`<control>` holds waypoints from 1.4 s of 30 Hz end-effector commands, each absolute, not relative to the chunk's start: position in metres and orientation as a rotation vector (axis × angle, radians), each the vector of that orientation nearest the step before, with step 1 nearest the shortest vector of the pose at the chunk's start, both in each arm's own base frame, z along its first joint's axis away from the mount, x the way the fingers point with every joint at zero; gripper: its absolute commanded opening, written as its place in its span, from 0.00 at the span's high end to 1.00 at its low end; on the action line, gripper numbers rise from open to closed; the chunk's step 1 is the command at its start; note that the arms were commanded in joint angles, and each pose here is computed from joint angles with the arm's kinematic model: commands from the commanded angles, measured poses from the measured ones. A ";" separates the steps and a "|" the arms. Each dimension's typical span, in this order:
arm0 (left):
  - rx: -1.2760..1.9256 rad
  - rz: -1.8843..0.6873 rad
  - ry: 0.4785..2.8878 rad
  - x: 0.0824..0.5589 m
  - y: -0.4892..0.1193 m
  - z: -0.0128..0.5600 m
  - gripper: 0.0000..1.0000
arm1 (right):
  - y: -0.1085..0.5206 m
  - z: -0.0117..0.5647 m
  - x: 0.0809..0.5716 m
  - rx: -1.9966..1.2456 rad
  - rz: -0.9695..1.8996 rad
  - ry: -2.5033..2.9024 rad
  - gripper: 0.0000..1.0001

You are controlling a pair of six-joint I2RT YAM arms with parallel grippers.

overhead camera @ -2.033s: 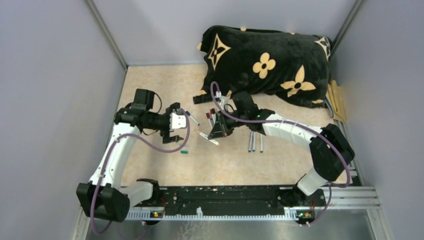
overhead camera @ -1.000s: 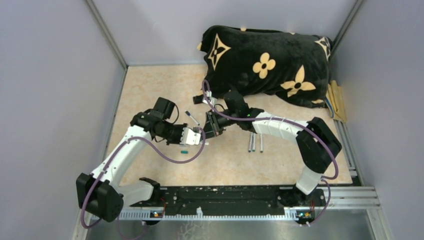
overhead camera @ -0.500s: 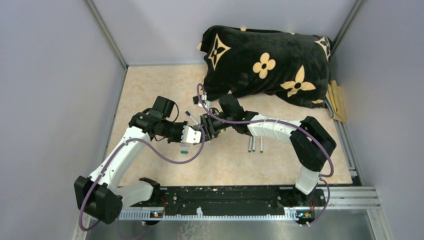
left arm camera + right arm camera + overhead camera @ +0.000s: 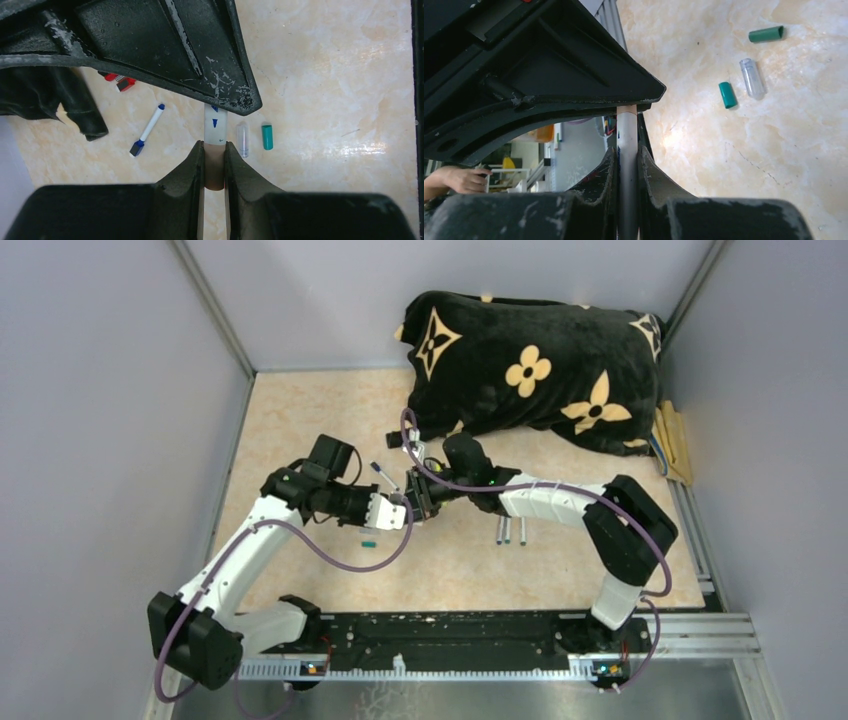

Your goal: Open the pen caps

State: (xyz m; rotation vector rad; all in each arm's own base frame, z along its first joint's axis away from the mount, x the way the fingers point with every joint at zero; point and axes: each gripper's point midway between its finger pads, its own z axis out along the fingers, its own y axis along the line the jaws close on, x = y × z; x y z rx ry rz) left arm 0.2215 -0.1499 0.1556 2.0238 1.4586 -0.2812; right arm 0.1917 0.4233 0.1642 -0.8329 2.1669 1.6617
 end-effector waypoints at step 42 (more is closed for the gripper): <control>1.657 -0.319 2.004 0.254 -0.133 0.038 0.77 | 0.222 0.060 0.310 0.041 0.323 2.216 1.00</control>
